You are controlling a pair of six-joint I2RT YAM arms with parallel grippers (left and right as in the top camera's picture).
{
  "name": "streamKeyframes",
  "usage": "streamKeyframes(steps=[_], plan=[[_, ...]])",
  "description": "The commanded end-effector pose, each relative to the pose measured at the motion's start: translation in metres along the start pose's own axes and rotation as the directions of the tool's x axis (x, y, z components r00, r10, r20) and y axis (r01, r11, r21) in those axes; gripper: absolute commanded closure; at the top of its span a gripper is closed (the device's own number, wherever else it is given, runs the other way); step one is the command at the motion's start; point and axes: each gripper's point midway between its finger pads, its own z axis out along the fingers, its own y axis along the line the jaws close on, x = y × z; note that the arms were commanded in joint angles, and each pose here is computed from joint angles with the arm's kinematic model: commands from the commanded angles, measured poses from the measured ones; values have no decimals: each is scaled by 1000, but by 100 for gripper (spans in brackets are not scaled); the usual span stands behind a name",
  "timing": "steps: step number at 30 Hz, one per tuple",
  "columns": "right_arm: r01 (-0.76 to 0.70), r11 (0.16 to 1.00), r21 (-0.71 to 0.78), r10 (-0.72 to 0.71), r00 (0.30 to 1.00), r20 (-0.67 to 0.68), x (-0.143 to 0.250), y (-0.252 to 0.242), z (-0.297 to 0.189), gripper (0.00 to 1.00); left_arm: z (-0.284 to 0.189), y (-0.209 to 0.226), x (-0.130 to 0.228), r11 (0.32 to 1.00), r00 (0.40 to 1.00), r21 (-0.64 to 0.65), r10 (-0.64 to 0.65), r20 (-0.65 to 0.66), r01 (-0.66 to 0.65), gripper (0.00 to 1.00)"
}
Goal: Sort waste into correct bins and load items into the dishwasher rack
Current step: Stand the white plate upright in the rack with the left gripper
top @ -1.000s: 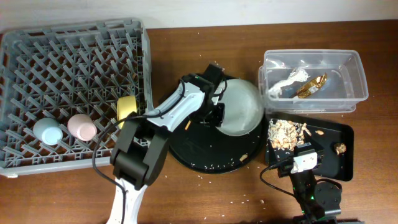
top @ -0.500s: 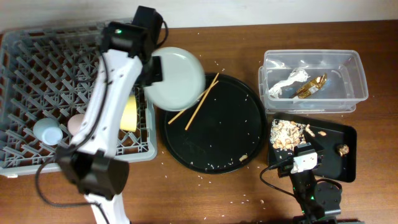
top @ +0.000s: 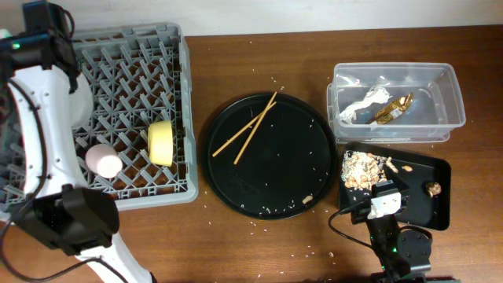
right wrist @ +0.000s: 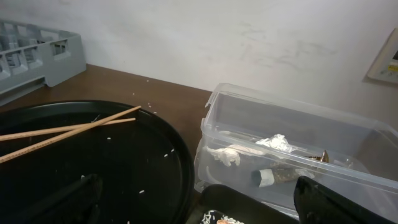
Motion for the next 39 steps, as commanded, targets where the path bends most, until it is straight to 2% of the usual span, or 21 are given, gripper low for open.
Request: streamKeyframes(steps=[1,6,8,9,11,15,16,18,19,21,22,23,24,26,28,31,33,36,37,38,39], plan=[[-4,1000,7,4,1000,-4,2,-1,0,2,1,-32,8,996,997,64,67,-27,-65,100],[-5,1000,7,5,1000,-4,2,-1,0,2,4,-56,20,987,991,122,116,-67,-108,99],[-5,1000,7,5,1000,-4,2,-1,0,2,0,-57,24,984,987,116,141,-73,-132,79],[-5,1000,7,5,1000,-4,2,-1,0,1,-2,-55,26,984,984,99,159,-76,-151,77],[-5,1000,7,5,1000,-4,2,-1,0,2,-3,-49,29,983,981,60,178,-79,-173,76],[-5,1000,7,5,1000,-4,2,-1,0,2,-17,-63,32,975,976,86,210,-59,-204,76],[-5,1000,7,5,1000,-4,2,-1,0,2,-23,-60,34,982,983,89,172,-62,-166,75],[-4,1000,7,4,1000,-4,2,-1,0,2,-28,-46,30,990,992,87,113,-54,-108,55],[-5,1000,7,5,1000,-4,2,-1,0,2,-23,-39,33,993,995,109,47,-92,-37,53],[-5,1000,7,5,1000,-4,2,-1,0,2,10,-38,48,960,958,250,-53,-282,127,53],[-5,1000,7,5,1000,-4,2,-1,0,2,32,-35,57,931,918,295,-90,-385,215,54],[-5,1000,7,5,1000,-4,2,-1,0,2,48,-33,63,906,883,318,-114,-456,281,55],[-5,1000,7,5,1000,-4,2,-1,0,2,66,-32,71,871,834,337,-135,-535,357,63],[-5,1000,7,5,1000,-4,2,-1,0,2,98,-32,84,835,778,364,-115,-618,413,65],[-4,1000,7,4,1000,-4,2,-1,0,2,120,-30,92,852,770,351,-91,-631,389,54],[-5,1000,7,5,1000,-4,2,-1,0,2,134,-28,88,849,777,343,-120,-618,403,45],[-5,1000,7,5,1000,-4,2,-1,0,2,139,-33,83,849,804,373,-96,-587,374,43],[-5,1000,7,5,1000,-4,2,-1,0,1,150,-42,100,857,791,372,-65,-608,356,43],[-5,1000,7,5,1000,-4,2,-1,0,2,154,-44,104,858,786,369,-63,-615,358,44],[-5,1000,7,5,1000,-4,2,-1,0,2,157,-46,106,857,786,369,-65,-615,359,50],[-5,1000,7,5,1000,-4,2,-1,0,2,158,-47,107,857,787,369,-66,-614,359,68]])
